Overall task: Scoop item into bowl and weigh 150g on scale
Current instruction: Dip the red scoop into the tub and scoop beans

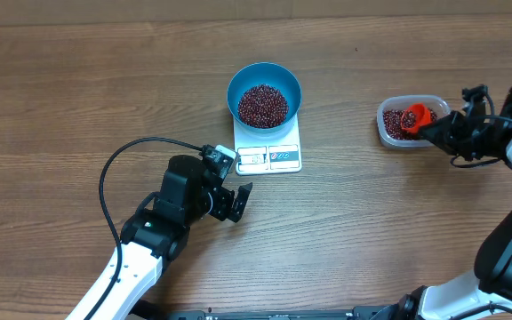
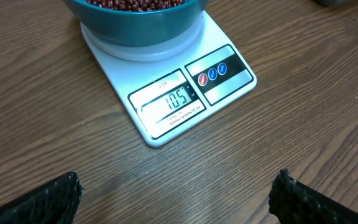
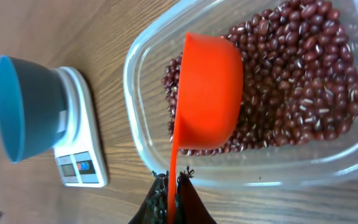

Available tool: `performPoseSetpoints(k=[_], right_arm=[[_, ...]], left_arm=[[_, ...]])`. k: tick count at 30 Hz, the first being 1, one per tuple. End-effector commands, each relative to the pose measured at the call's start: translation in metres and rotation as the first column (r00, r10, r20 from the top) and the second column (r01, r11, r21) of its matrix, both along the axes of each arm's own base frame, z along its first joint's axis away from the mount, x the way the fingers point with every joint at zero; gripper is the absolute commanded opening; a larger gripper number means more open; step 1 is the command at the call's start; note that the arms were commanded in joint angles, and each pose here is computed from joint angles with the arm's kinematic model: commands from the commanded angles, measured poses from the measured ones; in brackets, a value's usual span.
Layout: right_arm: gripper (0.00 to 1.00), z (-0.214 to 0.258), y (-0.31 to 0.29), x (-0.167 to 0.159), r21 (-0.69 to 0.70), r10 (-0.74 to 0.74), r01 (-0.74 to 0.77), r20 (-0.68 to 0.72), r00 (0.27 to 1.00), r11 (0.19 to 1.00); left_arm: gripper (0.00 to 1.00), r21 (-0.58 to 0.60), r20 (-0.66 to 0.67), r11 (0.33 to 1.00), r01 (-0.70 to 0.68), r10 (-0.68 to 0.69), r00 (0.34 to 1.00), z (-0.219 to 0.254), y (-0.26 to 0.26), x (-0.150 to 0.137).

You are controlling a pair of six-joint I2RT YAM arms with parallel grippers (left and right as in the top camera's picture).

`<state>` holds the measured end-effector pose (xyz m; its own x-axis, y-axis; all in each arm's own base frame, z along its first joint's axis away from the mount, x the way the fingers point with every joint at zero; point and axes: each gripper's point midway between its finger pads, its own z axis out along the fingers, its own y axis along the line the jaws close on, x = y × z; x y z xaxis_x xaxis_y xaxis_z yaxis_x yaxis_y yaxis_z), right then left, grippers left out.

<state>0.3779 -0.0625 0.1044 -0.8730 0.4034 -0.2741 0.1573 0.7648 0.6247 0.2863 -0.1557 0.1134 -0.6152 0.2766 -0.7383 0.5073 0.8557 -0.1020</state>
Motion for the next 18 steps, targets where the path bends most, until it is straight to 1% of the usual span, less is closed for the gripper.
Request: performPoseSetpoints(k=[1, 12, 18], right_arm=[[0.04, 0.019, -0.001, 0.005, 0.057, 0.0, -0.003, 0.057, 0.998, 0.998], [0.04, 0.076, 0.025, 0.005, 0.112, 0.087, -0.107, 0.172, 0.981, 0.988], [0.04, 0.102, 0.062, 0.012, 0.108, 0.177, -0.205, 0.22, 0.959, 0.973]], left_arm=[[0.99, -0.016, -0.001, 1.0, 0.007, -0.007, 1.0, 0.003, -0.003, -0.001], [1.0, -0.016, 0.0, 1.0, 0.007, -0.007, 1.0, 0.003, -0.003, -0.001], [1.0, -0.016, 0.0, 1.0, 0.007, -0.007, 1.0, 0.003, -0.003, -0.001]])
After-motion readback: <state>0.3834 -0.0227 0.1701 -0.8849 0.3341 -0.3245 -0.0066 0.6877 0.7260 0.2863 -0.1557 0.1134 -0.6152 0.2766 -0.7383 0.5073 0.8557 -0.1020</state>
